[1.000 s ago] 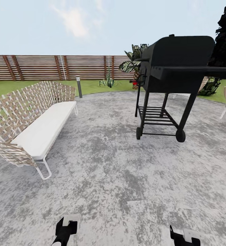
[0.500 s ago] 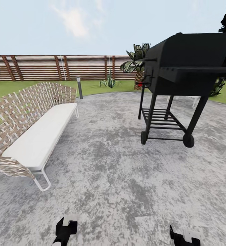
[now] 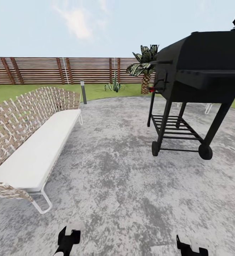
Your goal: Pick up the pesticide atomizer in the garden and spray insectifuge to fully cover both potted plants in the garden.
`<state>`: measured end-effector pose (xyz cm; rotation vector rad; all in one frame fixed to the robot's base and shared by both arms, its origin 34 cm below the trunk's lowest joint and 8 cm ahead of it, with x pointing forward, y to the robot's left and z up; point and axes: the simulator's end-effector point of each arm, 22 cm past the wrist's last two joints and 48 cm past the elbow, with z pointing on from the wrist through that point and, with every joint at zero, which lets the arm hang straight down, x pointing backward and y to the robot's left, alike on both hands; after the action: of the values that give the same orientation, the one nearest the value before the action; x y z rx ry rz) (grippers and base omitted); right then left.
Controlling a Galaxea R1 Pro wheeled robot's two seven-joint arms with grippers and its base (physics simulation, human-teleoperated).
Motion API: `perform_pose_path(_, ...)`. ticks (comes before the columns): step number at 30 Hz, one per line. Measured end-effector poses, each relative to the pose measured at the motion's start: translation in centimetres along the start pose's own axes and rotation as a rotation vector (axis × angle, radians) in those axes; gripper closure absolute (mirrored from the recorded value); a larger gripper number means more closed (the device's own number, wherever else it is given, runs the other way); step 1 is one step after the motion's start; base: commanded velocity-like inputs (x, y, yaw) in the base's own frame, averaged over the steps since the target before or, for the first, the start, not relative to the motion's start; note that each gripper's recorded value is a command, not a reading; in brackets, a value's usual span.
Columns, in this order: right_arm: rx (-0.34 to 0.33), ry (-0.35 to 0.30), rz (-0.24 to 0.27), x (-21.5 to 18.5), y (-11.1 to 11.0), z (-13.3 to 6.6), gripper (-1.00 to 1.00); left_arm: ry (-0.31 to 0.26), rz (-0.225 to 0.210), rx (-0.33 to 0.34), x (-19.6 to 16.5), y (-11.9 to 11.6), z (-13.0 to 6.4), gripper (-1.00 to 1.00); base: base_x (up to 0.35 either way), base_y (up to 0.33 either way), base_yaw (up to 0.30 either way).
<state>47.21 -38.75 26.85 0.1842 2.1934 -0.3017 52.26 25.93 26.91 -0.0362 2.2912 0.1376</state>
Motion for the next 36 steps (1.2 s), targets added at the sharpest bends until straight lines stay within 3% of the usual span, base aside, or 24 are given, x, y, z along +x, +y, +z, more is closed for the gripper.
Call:
perform_pose_path(18, 0.000, 0.000, 0.000, 0.02, 0.01, -0.01, -1.00, 0.000, 0.002, 0.002, -0.01, -0.07, 0.00, 1.00, 0.313, 0.138, 0.000)
perform_pose_path(36, 0.000, 0.000, 0.000, 0.01, 0.01, -0.01, -1.00, 0.000, 0.001, 0.002, 0.01, -0.14, -0.02, 1.00, 0.212, 0.005, 0.000)
